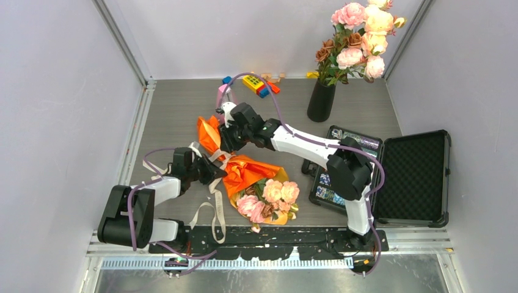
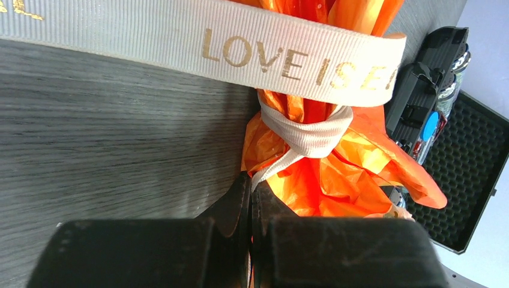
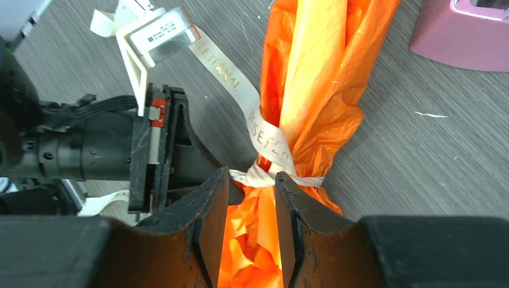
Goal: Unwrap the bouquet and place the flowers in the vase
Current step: Untie the ribbon from the wrapping paper.
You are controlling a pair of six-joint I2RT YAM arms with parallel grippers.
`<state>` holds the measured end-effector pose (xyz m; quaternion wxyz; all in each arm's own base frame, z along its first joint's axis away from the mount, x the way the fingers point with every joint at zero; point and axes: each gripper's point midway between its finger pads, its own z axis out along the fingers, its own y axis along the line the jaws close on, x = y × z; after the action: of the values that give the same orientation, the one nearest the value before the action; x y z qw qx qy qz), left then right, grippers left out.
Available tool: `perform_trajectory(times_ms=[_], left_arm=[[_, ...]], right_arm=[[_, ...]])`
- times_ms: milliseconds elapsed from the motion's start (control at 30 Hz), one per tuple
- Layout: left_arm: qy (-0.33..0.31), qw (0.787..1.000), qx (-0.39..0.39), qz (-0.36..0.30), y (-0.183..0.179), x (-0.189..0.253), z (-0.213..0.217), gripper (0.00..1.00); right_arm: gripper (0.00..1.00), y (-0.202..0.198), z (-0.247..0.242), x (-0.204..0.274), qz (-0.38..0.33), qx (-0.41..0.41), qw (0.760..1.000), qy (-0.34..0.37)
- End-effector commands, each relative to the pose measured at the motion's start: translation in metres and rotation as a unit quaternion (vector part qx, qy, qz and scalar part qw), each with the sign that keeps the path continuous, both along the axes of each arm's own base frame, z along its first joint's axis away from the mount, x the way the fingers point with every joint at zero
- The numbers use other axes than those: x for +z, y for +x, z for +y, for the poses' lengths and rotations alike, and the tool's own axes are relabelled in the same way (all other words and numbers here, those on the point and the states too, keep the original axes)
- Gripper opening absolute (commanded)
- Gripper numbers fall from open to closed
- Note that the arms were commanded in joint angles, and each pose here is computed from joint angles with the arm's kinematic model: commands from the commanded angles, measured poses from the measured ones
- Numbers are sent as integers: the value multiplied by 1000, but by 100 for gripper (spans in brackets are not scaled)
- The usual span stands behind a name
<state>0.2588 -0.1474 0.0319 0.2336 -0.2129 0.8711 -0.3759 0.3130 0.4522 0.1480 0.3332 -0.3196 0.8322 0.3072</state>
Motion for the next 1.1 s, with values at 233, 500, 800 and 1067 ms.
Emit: perform_trajectory(times_ms=[233, 500, 800, 1067], left_arm=[[5, 1000, -13, -20, 8, 12, -1, 0], [5, 1000, -13, -19, 8, 11, -1, 0], [7, 1000, -11, -18, 8, 10, 0, 0], [8, 1000, -11, -16, 7, 9, 0, 0]], right_arm=[[42, 1, 1, -41, -7, 18, 999, -48], [45, -7, -2, -59, 8, 16, 998, -64], [47, -12, -2, -72, 14, 10, 997, -72], [30, -3, 7, -71, 5, 3, 998, -58]])
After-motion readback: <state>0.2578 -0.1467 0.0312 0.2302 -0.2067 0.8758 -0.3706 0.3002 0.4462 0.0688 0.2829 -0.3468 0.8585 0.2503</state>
